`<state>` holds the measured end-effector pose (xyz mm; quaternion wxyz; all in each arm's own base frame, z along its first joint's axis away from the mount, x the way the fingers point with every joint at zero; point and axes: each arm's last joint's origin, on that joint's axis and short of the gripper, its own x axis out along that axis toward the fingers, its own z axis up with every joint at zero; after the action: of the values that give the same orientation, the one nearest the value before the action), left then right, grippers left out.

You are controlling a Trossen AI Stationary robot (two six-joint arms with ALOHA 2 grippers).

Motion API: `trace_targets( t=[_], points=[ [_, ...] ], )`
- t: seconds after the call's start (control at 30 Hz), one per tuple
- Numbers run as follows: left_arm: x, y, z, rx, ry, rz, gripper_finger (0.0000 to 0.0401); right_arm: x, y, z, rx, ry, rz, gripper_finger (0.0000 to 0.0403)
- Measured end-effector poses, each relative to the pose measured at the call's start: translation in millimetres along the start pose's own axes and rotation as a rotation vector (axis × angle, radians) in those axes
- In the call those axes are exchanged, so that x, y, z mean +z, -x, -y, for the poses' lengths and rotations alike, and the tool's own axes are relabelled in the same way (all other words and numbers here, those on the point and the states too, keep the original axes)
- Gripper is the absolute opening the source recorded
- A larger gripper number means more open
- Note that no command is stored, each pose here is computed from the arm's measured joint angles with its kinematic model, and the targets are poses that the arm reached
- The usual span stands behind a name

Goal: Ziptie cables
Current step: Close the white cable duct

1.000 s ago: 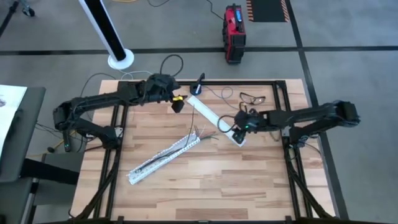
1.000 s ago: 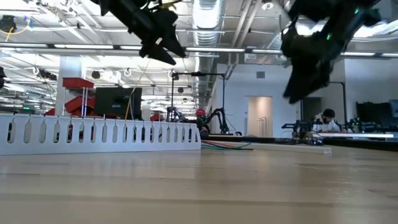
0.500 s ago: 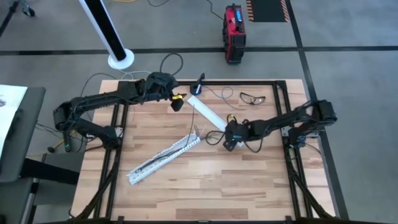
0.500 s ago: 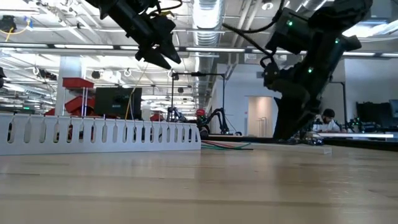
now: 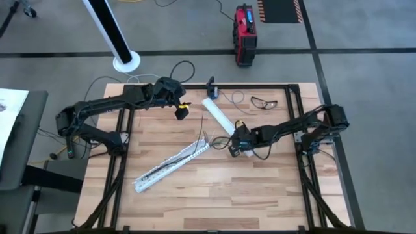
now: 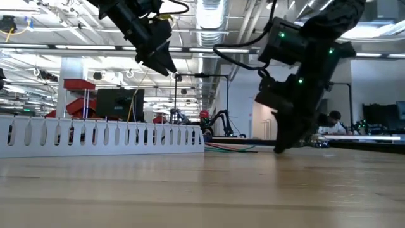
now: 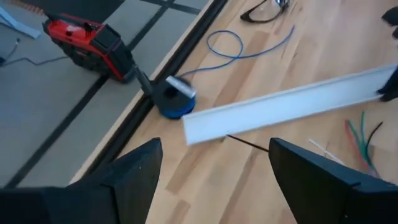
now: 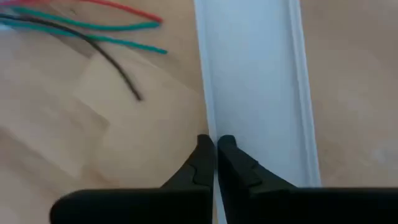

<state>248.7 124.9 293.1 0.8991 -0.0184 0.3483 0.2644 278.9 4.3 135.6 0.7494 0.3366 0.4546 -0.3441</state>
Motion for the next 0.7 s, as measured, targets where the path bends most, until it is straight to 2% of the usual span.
trace_targets(
  t=[0.13, 0.23, 0.4, 0.57, 0.7],
  points=[
    [-0.1, 0.0, -0.5, 0.017, -0.028, -0.002, 0.029, 19.2, 29.3, -9.9, 0.169, -0.118, 0.094, 0.0002],
    [-0.1, -0.2, -2.0, 0.028, -0.029, -0.002, 0.029, 21.9, 46.5, -13.1, 0.266, -0.162, 0.124, 0.0001],
    [-0.3, -0.4, -3.7, 0.033, -0.026, -0.003, 0.029, 27.4, 79.4, -23.1, 0.499, -0.296, 0.142, 0.0001],
    [-0.2, -0.4, -3.6, 0.032, -0.047, -0.004, 0.029, 21.6, 89.6, -30.0, 0.602, -0.424, 0.094, 0.0001],
    [-0.2, -0.4, -3.2, 0.016, -0.073, -0.002, 0.029, 4.7, 70.0, -22.6, 0.652, -0.574, 0.075, 0.0001]
  ],
)
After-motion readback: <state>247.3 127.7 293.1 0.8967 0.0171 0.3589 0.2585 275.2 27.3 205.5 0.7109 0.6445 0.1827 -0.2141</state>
